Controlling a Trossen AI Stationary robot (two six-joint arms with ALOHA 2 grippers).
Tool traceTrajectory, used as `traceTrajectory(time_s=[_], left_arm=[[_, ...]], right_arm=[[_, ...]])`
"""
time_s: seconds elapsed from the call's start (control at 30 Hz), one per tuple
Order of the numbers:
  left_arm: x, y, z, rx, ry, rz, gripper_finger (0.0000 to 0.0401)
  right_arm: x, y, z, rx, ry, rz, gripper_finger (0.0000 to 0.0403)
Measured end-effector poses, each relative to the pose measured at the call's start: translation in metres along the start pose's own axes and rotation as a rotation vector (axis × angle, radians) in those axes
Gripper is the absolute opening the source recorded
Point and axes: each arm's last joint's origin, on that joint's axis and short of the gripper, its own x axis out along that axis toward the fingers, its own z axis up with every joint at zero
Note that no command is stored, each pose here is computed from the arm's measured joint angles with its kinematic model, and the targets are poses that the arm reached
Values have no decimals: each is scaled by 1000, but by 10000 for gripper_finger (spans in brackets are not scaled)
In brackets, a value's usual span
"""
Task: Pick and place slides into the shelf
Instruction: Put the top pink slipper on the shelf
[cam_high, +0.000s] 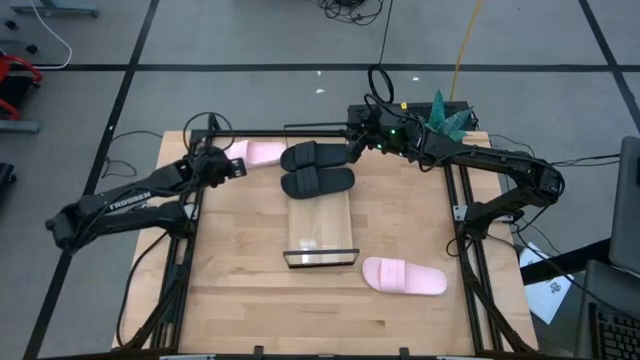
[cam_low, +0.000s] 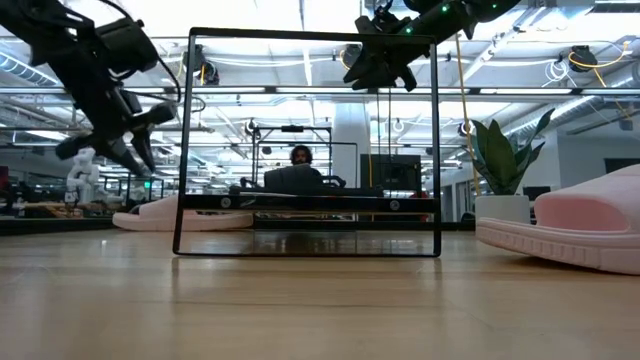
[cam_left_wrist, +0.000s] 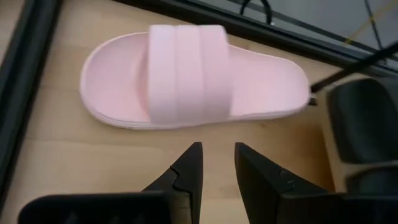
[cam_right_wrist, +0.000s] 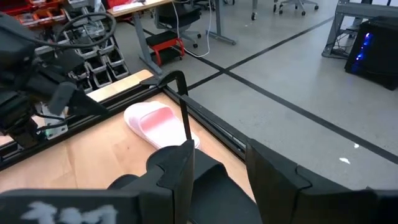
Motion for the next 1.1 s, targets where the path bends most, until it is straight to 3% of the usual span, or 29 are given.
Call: traceTrajectory(time_s=[0.3,0.7,1.1], left_arm=[[10,12,15,-83,-7,70,88],[15,19,31,-107,41,-22,88],[40,21,38,-104,104,-34,88]], right_arm=[[0,2,-1,2,13,53,134],[0,1,0,2,11,52,134],[0,1,0,0,10,52,134]])
